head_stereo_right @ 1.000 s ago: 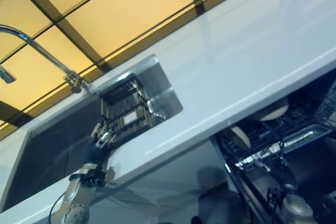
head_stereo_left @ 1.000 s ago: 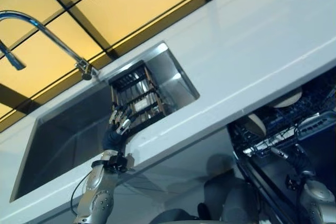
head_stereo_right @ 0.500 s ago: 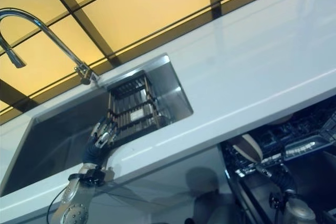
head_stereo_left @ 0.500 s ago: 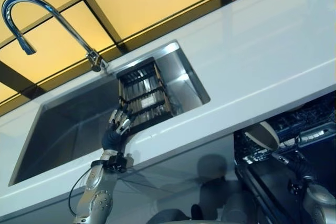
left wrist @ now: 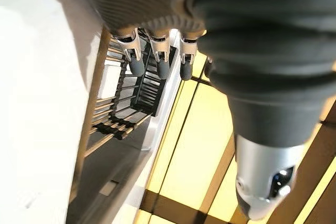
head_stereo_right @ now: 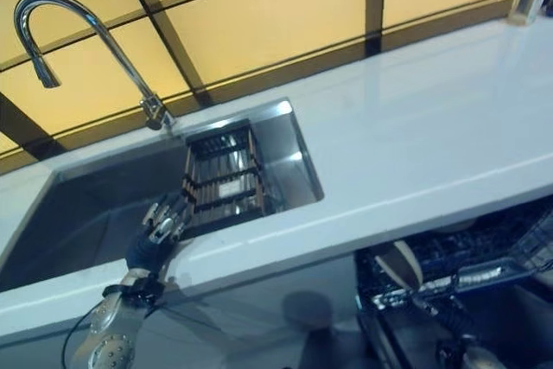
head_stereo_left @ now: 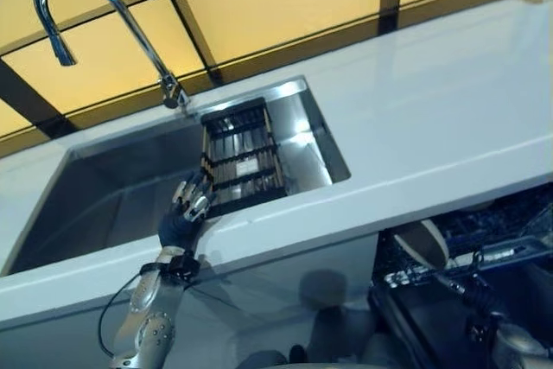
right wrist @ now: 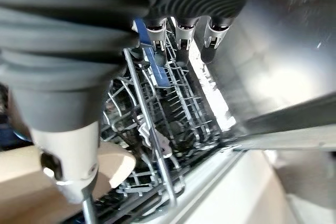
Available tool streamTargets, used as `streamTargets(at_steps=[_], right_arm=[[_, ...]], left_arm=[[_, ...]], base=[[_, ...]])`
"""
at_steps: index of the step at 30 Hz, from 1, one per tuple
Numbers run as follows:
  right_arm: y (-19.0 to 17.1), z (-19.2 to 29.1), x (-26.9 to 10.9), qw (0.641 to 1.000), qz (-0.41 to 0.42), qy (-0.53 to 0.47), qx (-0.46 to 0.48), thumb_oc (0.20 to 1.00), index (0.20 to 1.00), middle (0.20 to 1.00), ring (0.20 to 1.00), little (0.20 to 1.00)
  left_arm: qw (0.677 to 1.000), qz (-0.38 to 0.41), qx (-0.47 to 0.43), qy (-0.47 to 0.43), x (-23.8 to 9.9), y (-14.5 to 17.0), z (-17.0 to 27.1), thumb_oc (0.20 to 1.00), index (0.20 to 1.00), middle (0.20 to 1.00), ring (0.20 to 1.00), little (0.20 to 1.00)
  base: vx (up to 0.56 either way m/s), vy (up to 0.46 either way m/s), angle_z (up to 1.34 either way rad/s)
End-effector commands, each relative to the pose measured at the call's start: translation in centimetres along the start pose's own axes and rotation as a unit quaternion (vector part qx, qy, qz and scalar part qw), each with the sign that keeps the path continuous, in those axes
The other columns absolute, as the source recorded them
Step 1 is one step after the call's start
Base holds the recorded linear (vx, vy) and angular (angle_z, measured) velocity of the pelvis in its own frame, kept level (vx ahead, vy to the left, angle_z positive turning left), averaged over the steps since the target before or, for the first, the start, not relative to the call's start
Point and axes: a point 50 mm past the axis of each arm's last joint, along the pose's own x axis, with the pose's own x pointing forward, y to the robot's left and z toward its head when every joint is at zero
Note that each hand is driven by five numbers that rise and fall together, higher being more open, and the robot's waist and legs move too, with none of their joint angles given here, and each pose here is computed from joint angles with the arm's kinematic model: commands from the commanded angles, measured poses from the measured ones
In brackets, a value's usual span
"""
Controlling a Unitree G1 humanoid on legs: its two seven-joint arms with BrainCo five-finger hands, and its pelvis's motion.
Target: Pick up plates and place into dishwasher.
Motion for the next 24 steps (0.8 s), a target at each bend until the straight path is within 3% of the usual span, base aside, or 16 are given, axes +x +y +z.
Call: streamTargets(at_steps=[1,12,24], right_arm=[[8.7,14.7,-1.7,0.921,0.195,-0.337,-0.005,1.000,1.000,1.000,1.000,1.000],[3.4,10.1,-2.8,0.950,0.110,-0.291,0.020,1.000,1.000,1.000,1.000,1.000],[3.2,9.8,-3.2,0.950,0.087,-0.299,0.033,1.000,1.000,1.000,1.000,1.000]], left_arm=[[0.998,0.003,0.065,0.012,-0.3,1.1,1.0,1.000,1.000,1.000,1.000,1.000],[0.997,0.020,0.075,-0.015,-1.2,2.6,2.6,1.000,1.000,1.000,1.000,1.000],[0.997,0.017,0.076,-0.026,-1.0,3.0,2.6,1.000,1.000,1.000,1.000,1.000]], base=[[-0.07,0.030,-0.07],[-0.04,0.035,-0.16],[-0.02,0.013,-0.08]])
